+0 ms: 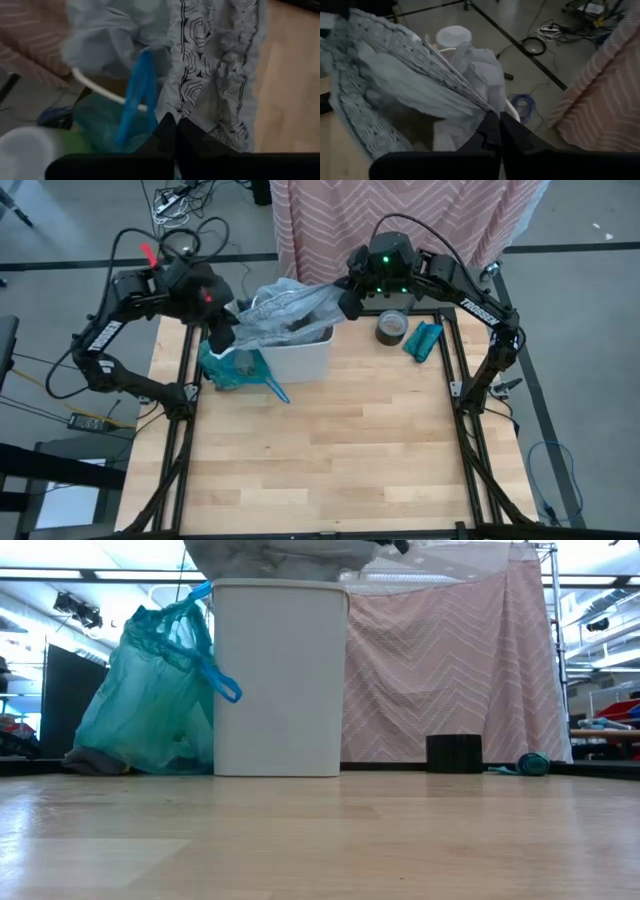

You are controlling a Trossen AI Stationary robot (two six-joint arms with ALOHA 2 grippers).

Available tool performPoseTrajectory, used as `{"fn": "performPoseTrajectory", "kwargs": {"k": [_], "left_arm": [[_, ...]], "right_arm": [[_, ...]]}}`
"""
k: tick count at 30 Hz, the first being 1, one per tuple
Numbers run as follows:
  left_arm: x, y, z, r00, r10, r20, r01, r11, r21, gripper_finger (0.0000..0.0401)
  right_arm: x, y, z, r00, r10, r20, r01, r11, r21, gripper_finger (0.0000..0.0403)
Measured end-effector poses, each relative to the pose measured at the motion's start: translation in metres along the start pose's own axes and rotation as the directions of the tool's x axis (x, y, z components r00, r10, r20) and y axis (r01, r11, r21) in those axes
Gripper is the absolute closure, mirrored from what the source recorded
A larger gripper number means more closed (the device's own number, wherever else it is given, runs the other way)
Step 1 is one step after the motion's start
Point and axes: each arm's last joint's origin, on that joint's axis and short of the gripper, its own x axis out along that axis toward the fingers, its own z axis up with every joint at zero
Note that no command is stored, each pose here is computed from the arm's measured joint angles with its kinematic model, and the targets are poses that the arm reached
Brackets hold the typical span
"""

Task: Place trash/remove bag and relplace
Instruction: Insert the gray trash bag into the trash bin

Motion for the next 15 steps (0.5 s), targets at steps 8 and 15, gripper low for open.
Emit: {"fn": "performPoseTrajectory", "kwargs": {"k": [8,15], "left_arm": [[-0.015,0.004,-0.011,0.992,0.128,0.017,-0.128,0.992,-0.015,0.0393],[-0.015,0.006,-0.01,0.979,0.202,0.019,-0.201,0.979,-0.03,0.0393]], "right_arm": [[-0.001,-0.003,-0.004,0.995,-0.098,-0.032,0.097,0.995,-0.004,0.0403],[-0.001,-0.004,-0.005,0.993,-0.106,-0.046,0.105,0.994,-0.024,0.0403]]}}
